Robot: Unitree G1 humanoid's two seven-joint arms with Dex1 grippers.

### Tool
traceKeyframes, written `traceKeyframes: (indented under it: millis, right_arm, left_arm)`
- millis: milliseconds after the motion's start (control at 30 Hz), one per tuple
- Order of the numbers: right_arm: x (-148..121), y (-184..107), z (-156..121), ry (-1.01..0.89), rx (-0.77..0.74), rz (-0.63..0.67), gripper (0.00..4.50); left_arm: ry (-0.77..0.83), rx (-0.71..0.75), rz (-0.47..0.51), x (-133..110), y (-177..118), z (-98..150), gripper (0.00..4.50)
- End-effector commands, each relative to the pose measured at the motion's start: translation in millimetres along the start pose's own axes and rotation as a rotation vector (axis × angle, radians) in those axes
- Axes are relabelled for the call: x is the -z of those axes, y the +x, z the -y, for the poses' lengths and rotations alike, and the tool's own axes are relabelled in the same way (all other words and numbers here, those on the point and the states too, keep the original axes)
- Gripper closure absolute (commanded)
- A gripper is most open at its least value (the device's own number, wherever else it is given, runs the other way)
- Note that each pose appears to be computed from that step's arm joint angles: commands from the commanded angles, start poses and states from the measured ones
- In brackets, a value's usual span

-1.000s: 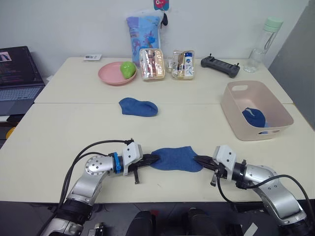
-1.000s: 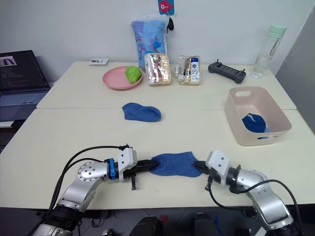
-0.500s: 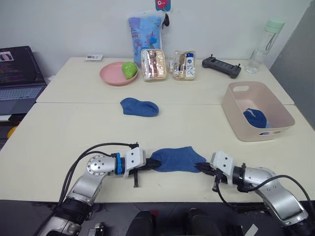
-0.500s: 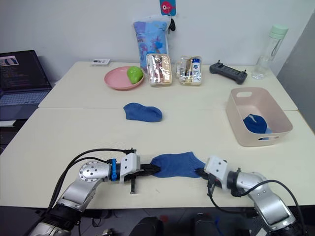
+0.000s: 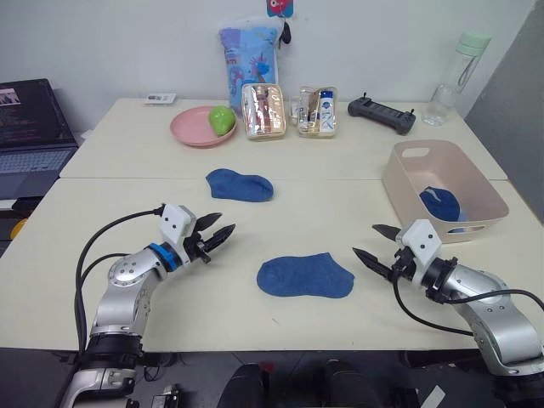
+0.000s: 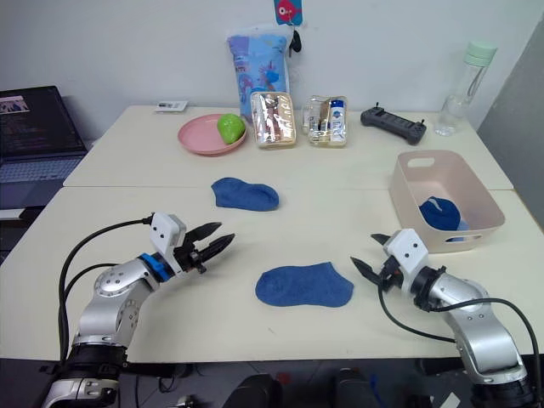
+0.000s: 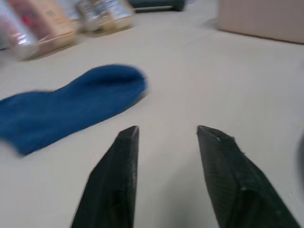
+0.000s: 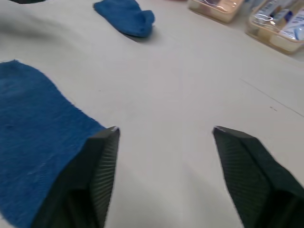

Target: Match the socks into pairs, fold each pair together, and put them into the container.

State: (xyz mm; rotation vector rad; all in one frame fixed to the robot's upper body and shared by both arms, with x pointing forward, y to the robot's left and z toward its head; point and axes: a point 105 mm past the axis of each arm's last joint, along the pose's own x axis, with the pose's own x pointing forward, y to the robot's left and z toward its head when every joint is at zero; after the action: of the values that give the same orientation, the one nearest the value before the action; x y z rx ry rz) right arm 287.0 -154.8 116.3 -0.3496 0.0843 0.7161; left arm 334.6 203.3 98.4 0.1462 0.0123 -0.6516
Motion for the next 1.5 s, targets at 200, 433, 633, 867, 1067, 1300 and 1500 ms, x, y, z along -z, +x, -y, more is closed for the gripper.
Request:
traceKeyframes:
  millis: [200, 433, 633, 867, 1067, 1300, 1500]
  right_arm:
    - [-13, 7, -1, 0.003, 0.032, 0.043, 0.00]
    - [-38, 13, -7, -0.022, -0.009, 0.096, 0.00]
    - [-44, 17, -4, -0.047, 0.016, 0.090, 0.00]
    - [-43, 17, -10, -0.066, 0.026, 0.080, 0.00]
    - [-44, 14, -9, -0.063, 0.043, 0.081, 0.00]
    - [-45, 13, -10, -0.067, 0.045, 0.082, 0.00]
    - [-47, 14, -17, -0.064, 0.003, 0.079, 0.00]
  left_arm:
    - [0.063, -0.077, -0.011, 2, -3, -1, 0.02]
    - [0.119, -0.062, -0.024, -18, 60, -9, 0.02]
    - [0.217, -0.033, -0.119, -14, 102, -12, 0.02]
    - [0.208, -0.082, -0.154, -16, 127, -15, 0.40]
    - [0.139, -0.111, -0.148, -15, 133, -14, 2.16]
    - [0.095, -0.132, -0.135, -17, 135, -17, 4.46]
    - [0.133, 0.093, -0.076, -25, 134, 10, 4.49]
